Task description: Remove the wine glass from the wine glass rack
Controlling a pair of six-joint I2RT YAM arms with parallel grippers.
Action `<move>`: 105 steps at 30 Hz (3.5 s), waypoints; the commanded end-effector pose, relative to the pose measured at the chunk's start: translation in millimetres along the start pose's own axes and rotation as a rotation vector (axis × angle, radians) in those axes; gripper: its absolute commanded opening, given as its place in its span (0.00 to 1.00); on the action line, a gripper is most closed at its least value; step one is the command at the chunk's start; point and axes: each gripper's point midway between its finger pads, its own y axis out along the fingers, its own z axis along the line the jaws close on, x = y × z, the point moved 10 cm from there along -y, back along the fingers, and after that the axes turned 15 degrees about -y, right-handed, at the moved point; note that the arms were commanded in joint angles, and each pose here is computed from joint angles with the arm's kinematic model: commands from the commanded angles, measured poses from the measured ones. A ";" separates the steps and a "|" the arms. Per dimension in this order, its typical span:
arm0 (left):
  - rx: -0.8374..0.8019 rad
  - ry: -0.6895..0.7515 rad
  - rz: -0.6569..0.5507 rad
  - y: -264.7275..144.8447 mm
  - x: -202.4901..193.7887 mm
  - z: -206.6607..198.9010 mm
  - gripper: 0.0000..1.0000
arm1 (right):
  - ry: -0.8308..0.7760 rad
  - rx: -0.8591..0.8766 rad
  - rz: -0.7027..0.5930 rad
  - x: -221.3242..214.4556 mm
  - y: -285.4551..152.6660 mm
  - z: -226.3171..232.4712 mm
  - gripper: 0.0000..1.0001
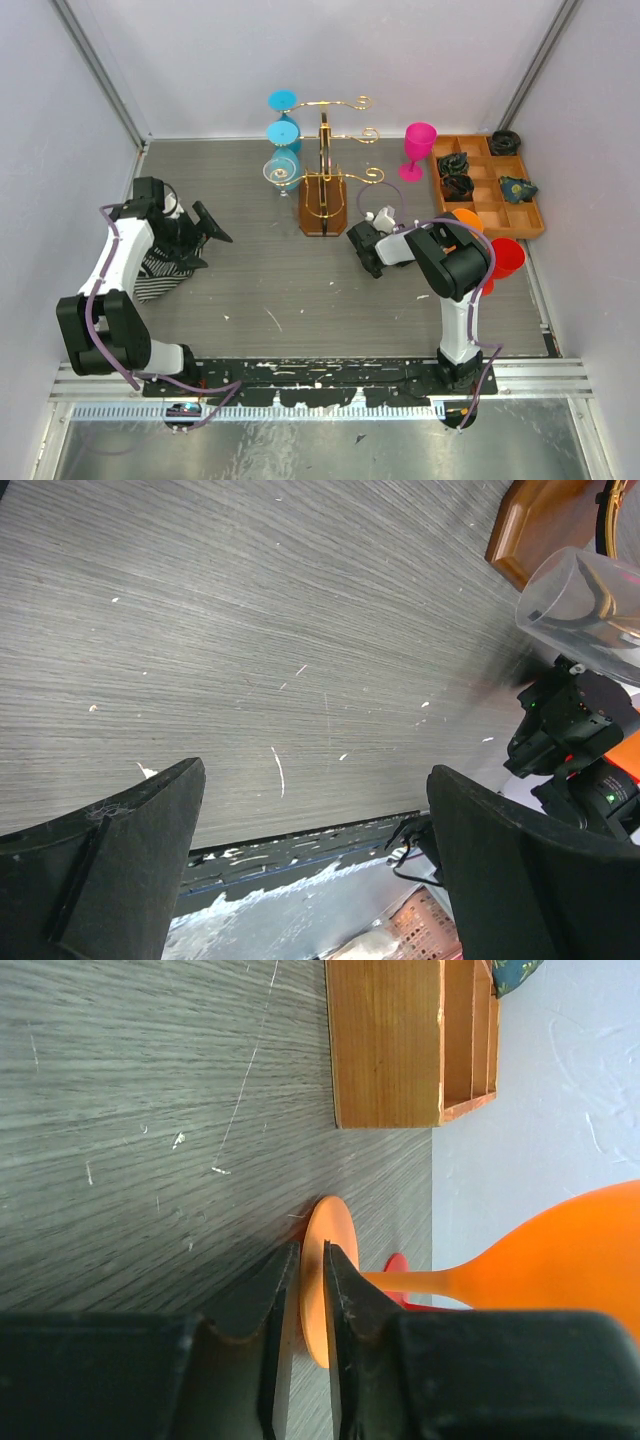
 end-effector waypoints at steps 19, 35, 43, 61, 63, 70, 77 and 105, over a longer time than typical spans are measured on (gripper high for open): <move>-0.018 0.014 0.002 0.0 5.5 -5.3 1.00 | 0.147 0.222 -0.045 25.2 -6.3 8.3 0.40; -0.020 0.020 -0.004 -2.5 6.0 -7.3 1.00 | 0.268 0.412 -0.226 54.6 -80.0 -24.6 0.43; -0.019 0.017 0.001 -2.2 5.5 -6.6 1.00 | 0.288 0.482 -0.183 27.8 -84.9 -25.6 0.43; -0.049 0.008 0.011 -5.4 0.9 -7.3 1.00 | 0.293 0.652 -0.167 -29.7 -155.4 -27.5 0.42; -0.048 0.008 0.008 -6.2 0.9 -7.1 1.00 | 0.272 0.695 -0.231 -29.1 -178.4 -27.7 0.38; -0.070 -0.010 0.023 -4.5 0.4 -9.5 1.00 | 0.386 0.993 -0.578 14.8 -271.7 -92.3 0.35; -0.096 -0.010 0.008 -8.4 -1.6 -11.5 1.00 | 0.561 1.122 -0.812 62.4 -307.7 -187.0 0.46; -0.293 0.038 -0.106 -51.1 -19.4 -40.1 1.00 | 0.766 1.401 -0.815 182.8 -225.8 -247.7 0.48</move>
